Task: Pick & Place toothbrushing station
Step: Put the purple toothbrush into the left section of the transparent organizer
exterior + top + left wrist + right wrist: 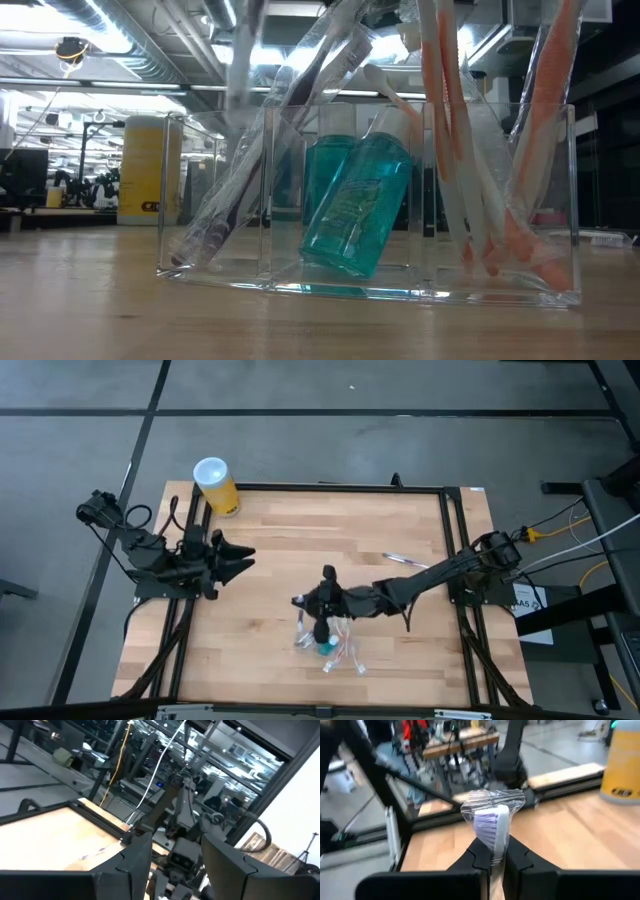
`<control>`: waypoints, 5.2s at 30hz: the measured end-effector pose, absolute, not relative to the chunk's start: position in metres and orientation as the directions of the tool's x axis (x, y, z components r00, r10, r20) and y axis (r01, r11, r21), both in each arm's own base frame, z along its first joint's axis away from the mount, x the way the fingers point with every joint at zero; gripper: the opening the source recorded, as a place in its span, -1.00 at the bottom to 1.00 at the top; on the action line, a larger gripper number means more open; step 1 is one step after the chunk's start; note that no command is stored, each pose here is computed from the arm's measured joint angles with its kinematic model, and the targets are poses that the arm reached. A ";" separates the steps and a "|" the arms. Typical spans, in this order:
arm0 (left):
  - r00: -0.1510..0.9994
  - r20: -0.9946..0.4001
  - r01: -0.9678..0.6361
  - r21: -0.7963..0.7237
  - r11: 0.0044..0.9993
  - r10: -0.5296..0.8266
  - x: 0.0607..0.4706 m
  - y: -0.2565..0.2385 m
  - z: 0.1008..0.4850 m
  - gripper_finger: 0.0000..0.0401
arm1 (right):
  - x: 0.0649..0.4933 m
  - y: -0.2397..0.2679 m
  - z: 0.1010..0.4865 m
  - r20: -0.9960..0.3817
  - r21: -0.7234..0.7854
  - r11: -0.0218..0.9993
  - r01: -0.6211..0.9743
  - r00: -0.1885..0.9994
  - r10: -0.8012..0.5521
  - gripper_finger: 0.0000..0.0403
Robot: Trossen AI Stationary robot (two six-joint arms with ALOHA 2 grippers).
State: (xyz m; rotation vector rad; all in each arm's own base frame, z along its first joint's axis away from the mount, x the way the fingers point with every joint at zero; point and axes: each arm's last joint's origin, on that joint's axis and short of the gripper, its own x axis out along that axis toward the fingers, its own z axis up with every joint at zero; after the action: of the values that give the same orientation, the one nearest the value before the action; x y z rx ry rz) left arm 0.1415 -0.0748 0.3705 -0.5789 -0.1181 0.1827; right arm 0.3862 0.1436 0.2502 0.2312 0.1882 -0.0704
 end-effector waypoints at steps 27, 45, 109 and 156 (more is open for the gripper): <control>0.982 0.028 -0.138 -0.571 0.809 0.188 0.178 -0.160 0.335 -0.17 | 0.373 0.173 0.240 -0.287 0.347 0.938 0.020 0.954 0.086 -0.20; 0.981 -0.080 -0.188 -0.612 0.768 0.176 0.197 -0.192 0.291 -0.18 | 0.382 0.179 0.304 -0.150 0.316 0.946 0.067 0.988 -0.020 -0.24; 0.924 -0.382 -0.187 -0.378 0.907 0.031 0.277 -0.137 0.252 -0.80 | 0.314 0.207 0.412 -0.042 0.231 0.954 0.191 0.981 -0.187 -0.24; 0.688 -0.717 -0.269 -0.112 0.957 0.109 0.310 0.058 0.401 -0.50 | 0.193 0.015 0.349 -0.977 -0.047 0.860 0.509 0.155 -0.146 -0.42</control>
State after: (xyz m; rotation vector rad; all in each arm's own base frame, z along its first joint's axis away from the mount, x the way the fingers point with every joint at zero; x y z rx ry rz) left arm 0.3102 0.0578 0.4006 -0.2153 0.7853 0.2134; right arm 0.1932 0.0146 0.3487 0.3247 1.3390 -0.4805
